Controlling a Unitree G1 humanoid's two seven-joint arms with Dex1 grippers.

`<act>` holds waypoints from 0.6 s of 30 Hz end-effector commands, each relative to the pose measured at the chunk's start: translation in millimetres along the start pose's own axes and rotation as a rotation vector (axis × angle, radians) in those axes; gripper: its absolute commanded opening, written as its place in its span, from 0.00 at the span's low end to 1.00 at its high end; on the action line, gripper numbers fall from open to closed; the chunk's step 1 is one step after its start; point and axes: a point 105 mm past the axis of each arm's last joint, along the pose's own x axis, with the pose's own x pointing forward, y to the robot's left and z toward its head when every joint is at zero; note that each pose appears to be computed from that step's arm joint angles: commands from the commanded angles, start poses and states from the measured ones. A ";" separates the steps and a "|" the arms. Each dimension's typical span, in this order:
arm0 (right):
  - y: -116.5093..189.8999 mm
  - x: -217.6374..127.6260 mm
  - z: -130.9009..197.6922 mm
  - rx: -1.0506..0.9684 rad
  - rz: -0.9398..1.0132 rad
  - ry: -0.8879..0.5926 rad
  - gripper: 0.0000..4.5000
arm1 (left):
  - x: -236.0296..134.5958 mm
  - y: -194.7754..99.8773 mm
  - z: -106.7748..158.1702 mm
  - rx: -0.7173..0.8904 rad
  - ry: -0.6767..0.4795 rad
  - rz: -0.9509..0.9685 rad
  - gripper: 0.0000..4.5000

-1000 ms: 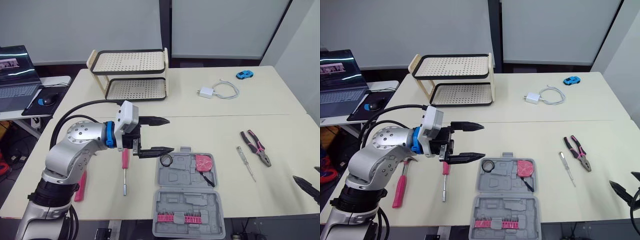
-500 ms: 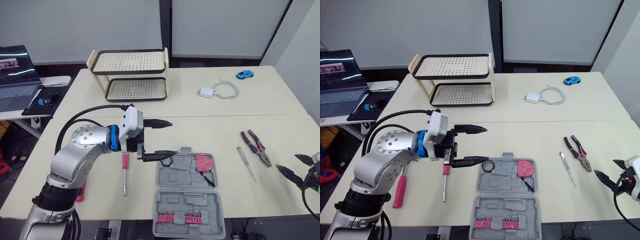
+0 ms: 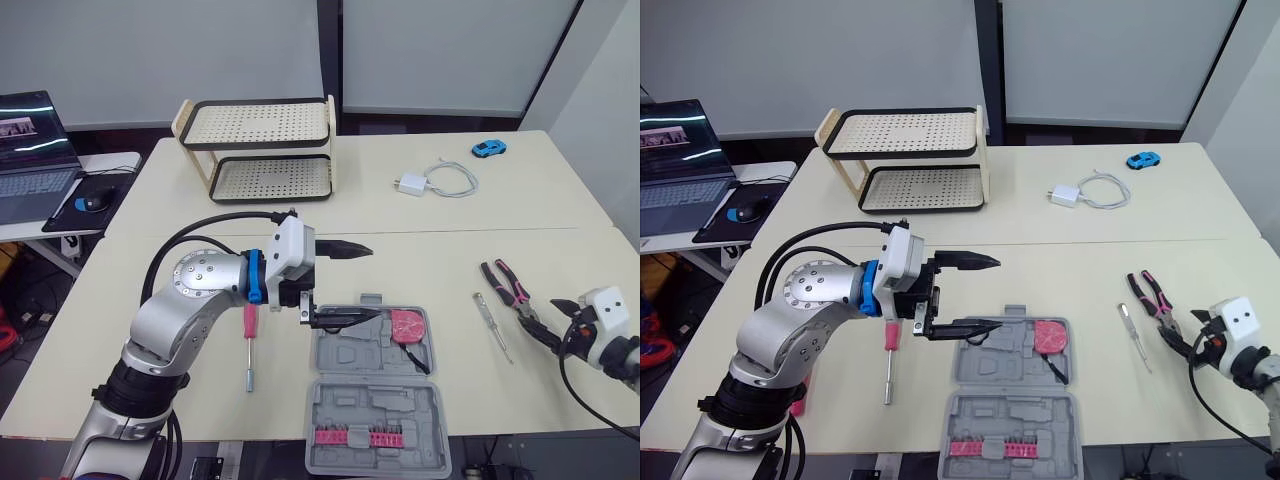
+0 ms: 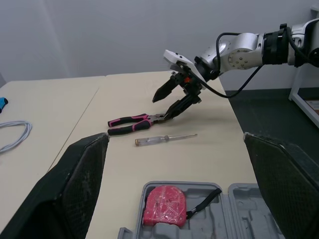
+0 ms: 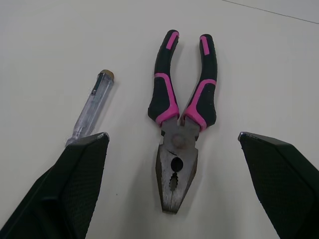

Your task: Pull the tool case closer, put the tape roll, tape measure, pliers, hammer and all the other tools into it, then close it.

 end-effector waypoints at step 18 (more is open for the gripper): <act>-8.5 18.9 -13.4 0.013 -0.063 -0.009 0.99 | 9.4 -6.8 9.5 0.039 -0.018 -0.046 1.00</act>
